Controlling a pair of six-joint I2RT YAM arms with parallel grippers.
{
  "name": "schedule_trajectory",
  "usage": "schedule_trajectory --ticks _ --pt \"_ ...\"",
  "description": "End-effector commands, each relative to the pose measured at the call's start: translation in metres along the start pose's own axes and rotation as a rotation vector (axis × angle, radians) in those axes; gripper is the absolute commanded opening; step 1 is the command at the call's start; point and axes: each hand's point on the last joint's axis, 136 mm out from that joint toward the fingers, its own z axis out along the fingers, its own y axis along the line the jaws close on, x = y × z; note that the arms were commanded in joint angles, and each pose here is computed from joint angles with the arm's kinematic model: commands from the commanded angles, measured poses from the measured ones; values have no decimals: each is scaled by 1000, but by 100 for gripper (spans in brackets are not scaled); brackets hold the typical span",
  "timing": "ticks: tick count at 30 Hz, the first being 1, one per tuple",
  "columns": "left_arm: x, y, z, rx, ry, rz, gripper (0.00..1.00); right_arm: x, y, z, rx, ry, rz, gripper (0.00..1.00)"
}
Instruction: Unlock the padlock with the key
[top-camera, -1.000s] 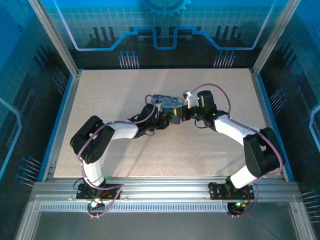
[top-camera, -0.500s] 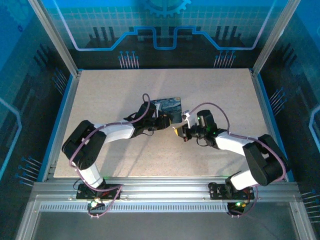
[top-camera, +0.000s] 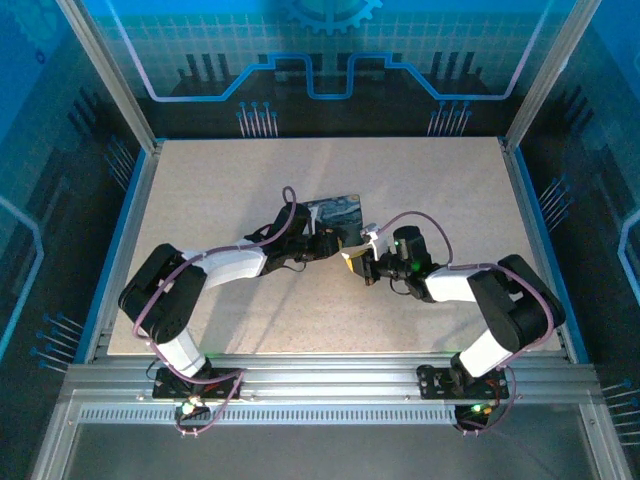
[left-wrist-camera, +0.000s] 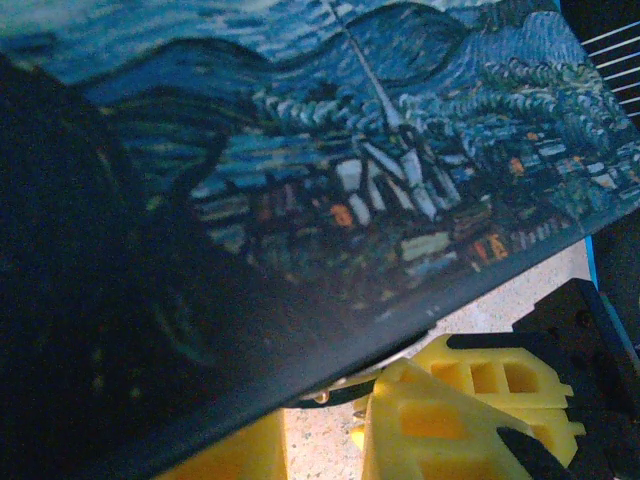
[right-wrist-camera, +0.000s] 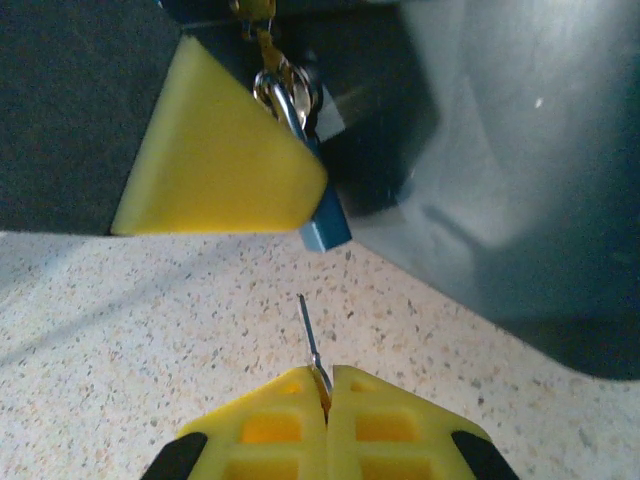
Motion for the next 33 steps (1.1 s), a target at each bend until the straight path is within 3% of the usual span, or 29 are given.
schedule_trajectory --ticks 1,33 --pt "-8 -25 -13 75 -28 18 17 -4 5 4 -30 -39 -49 0" --pt "-4 -23 -12 73 -14 -5 17 -11 -1 9 -44 -115 -31 0"
